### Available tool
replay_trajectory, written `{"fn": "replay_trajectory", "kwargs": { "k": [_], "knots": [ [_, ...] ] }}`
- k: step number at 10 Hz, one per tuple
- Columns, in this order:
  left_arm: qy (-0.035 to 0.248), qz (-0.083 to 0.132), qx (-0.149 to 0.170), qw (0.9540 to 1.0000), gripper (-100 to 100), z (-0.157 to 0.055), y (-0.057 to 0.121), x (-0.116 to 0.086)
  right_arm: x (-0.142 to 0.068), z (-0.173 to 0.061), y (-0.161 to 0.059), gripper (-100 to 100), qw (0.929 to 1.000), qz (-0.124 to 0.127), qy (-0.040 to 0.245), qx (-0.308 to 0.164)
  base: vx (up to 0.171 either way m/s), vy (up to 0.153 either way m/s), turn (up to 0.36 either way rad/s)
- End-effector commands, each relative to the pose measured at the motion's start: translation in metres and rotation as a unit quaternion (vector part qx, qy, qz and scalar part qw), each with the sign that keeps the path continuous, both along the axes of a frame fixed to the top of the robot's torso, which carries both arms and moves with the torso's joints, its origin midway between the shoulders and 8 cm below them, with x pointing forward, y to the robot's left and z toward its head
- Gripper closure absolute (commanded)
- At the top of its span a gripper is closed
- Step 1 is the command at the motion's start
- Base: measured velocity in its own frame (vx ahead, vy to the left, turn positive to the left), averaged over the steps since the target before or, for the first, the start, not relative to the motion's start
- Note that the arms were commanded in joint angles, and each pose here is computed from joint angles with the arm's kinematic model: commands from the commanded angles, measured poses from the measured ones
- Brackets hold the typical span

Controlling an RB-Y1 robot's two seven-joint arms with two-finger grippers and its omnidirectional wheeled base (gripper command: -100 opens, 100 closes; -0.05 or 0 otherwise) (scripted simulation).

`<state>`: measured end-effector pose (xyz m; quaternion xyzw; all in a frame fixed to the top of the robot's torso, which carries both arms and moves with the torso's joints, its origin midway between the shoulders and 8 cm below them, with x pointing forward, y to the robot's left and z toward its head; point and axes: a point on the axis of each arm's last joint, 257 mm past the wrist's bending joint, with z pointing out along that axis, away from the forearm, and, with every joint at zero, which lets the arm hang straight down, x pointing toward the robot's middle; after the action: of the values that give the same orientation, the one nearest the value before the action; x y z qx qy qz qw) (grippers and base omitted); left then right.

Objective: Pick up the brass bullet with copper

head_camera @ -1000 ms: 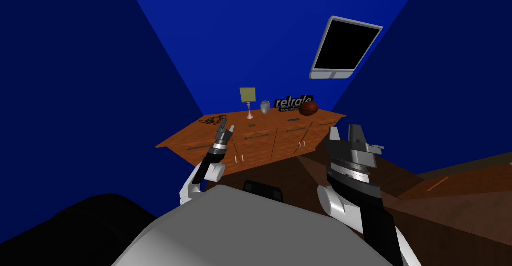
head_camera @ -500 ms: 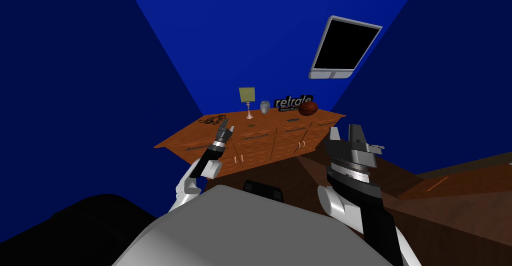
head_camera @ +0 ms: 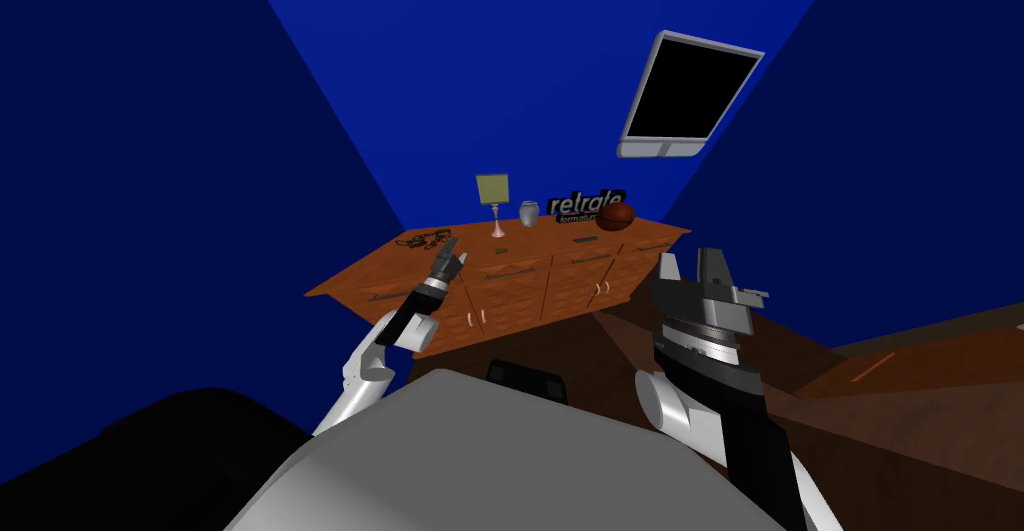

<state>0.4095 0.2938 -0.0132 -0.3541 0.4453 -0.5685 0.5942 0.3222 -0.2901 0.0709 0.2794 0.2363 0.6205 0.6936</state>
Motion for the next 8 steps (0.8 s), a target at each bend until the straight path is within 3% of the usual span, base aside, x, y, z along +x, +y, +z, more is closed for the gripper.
{"fn": "replay_trajectory", "kwargs": {
  "k": [1,8],
  "knots": [
    [0.021,0.004,0.001,0.9998,-100,-0.007,0.006,0.006,0.0,0.0,0.0,0,1.0,0.0,0.0,0.0,0.008,-0.015,-0.002],
    [0.1,0.026,0.014,0.9945,-100,-0.025,0.04,0.026,0.0,0.0,0.0,0,1.0,0.0,0.0,0.0,0.012,-0.017,-0.006]
  ]
}}
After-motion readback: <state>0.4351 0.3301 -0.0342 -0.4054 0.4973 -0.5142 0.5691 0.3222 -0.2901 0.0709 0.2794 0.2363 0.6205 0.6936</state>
